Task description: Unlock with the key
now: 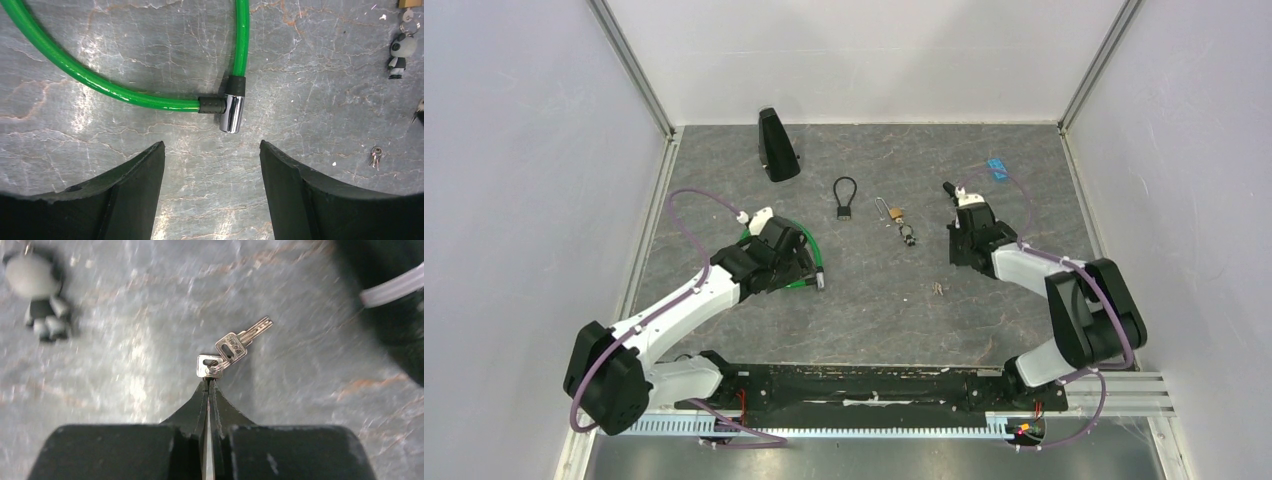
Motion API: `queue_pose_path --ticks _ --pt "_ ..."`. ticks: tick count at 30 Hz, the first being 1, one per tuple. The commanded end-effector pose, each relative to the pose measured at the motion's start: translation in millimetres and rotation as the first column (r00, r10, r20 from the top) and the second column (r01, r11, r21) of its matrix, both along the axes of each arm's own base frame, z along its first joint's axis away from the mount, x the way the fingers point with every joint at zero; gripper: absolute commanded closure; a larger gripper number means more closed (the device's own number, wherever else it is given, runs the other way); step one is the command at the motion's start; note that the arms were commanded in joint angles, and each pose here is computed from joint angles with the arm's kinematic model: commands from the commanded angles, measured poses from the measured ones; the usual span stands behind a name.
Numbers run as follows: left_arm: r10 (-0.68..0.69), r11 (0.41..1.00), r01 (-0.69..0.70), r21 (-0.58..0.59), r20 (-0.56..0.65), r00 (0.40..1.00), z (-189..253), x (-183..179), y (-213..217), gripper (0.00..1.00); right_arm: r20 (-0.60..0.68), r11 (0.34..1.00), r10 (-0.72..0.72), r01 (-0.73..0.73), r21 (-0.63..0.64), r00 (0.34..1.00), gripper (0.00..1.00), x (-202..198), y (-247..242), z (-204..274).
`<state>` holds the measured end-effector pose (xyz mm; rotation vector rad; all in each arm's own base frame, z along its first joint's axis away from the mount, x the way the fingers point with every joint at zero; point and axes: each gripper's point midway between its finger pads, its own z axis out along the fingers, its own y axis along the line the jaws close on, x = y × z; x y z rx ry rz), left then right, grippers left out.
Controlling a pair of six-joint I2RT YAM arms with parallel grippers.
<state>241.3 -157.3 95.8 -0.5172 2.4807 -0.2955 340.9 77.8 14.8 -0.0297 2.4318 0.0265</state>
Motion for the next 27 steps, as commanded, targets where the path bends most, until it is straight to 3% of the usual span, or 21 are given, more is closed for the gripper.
queue_pose_path --ticks 1,3,8,11,19,27 --pt "-0.013 0.999 0.009 0.038 0.099 0.995 31 11 9 0.25 -0.137 0.998 0.064 -0.066 -0.006 0.988 0.99 -54 1 -8" --pt "-0.02 0.998 0.013 0.059 0.117 0.993 38 11 14 0.25 -0.133 0.996 0.083 -0.084 -0.003 0.988 0.94 -58 1 1" --pt "-0.043 0.995 0.029 0.097 0.15 0.988 56 14 25 0.25 -0.089 0.995 0.098 -0.097 0.006 0.991 0.61 -48 5 25" --pt "-0.085 0.988 0.061 0.138 0.171 0.982 71 17 32 0.25 -0.079 0.995 0.095 -0.093 0.021 0.992 0.49 -39 10 31" --pt "-0.109 0.949 0.034 0.313 0.227 0.968 85 23 67 0.25 -0.072 1.0 0.02 -0.02 0.011 0.997 0.52 -20 1 23" --pt "-0.125 0.948 0.055 0.312 0.206 0.971 75 20 65 0.25 -0.093 0.999 -0.019 0.023 0.037 0.995 0.56 -11 2 10"
